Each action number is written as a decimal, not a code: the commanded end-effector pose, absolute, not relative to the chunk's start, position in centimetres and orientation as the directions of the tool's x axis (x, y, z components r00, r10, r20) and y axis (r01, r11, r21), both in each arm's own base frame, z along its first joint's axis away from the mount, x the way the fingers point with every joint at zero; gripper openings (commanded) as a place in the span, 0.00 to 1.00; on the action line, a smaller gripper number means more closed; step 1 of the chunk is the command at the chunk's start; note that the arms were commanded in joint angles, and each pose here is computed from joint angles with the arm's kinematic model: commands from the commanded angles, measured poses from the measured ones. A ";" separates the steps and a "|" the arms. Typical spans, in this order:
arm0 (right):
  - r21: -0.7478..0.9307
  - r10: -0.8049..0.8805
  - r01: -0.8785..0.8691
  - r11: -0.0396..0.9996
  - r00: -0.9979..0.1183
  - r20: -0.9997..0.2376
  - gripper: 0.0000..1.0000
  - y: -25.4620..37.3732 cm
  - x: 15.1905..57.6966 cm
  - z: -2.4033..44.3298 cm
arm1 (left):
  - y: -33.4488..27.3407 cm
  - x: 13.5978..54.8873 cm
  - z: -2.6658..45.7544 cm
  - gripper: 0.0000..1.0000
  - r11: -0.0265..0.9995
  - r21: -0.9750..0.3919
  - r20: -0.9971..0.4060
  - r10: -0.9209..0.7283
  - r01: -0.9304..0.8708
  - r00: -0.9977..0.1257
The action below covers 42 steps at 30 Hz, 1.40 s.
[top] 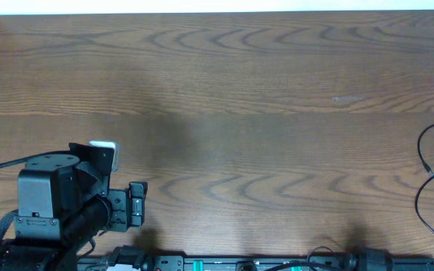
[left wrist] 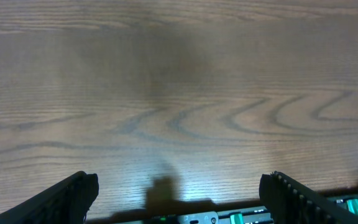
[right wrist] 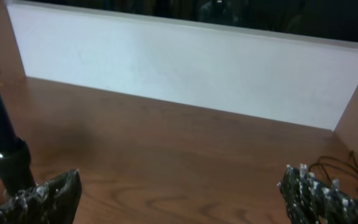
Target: Untangle cables
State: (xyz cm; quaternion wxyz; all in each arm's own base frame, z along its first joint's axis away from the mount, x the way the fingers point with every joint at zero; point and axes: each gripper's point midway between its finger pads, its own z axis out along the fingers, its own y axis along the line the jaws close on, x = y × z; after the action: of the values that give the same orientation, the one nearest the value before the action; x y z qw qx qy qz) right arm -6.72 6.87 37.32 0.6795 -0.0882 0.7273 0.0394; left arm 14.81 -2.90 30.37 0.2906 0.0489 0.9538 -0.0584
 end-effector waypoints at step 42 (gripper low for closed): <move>0.491 0.499 0.085 0.867 -0.148 -0.854 0.99 -0.5 19.9 25.0 | -2.8 14.7 30.4 0.89 0.989 -0.077 -0.564 0.060 0.124 -0.824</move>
State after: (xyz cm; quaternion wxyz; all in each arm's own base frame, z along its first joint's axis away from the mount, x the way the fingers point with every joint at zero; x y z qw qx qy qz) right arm 19.09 -0.34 24.37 0.6006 0.1910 0.7613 0.1524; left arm 14.79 -2.90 30.36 0.2904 0.0489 0.9539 -0.0584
